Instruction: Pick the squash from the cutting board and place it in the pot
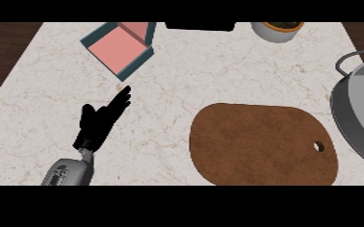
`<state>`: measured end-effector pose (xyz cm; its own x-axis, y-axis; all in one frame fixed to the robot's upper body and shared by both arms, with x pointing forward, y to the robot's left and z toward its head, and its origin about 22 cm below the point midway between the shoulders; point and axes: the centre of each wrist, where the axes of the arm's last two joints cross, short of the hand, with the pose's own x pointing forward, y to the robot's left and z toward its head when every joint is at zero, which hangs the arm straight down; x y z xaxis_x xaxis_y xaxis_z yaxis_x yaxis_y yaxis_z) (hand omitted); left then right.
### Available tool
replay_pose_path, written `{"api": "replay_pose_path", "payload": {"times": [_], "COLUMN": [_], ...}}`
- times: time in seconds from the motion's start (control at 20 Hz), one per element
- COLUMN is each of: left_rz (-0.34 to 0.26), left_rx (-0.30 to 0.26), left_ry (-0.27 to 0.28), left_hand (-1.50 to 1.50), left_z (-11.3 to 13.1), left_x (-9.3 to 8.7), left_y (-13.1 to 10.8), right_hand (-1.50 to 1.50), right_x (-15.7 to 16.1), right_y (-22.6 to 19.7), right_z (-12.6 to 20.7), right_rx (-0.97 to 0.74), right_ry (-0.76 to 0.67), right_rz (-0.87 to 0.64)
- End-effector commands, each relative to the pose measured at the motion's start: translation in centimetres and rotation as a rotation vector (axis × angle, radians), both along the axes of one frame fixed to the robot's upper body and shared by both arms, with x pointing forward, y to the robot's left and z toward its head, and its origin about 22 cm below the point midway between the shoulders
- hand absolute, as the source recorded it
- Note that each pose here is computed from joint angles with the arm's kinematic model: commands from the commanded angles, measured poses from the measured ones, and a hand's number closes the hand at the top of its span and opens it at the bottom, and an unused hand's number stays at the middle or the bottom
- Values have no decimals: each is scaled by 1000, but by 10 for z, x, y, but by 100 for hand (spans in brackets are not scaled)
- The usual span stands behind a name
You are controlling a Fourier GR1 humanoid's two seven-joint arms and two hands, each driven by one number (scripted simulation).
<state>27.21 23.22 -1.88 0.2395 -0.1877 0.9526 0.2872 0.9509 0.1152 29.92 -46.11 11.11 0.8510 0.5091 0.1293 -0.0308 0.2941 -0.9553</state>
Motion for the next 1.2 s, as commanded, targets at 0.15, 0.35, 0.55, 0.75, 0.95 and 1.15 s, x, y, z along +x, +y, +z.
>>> {"api": "replay_pose_path", "payload": {"times": [0.15,0.35,0.55,0.75,0.95,1.15], "left_rz": [32,39,36,27,59,74], "left_rx": [-1,-13,-9,-5,-12,16], "left_ry": [4,-4,7,7,18,7], "left_hand": [0,0,0,0,0,0], "left_z": [-6,-1,-7,-5,-9,10], "left_x": [-6,-6,-13,-8,-9,-9], "left_y": [10,4,-1,-1,14,27], "right_hand": [-150,-150,-150,-150,-150,-150], "right_x": [51,51,58,63,38,12], "right_y": [23,16,21,26,-7,-27], "right_z": [-24,-13,8,14,16,42], "right_rx": [153,182,174,185,103,85], "right_ry": [179,-197,-595,-876,-1036,-1182], "right_rz": [-40,17,-19,-142,-251,-267]}}
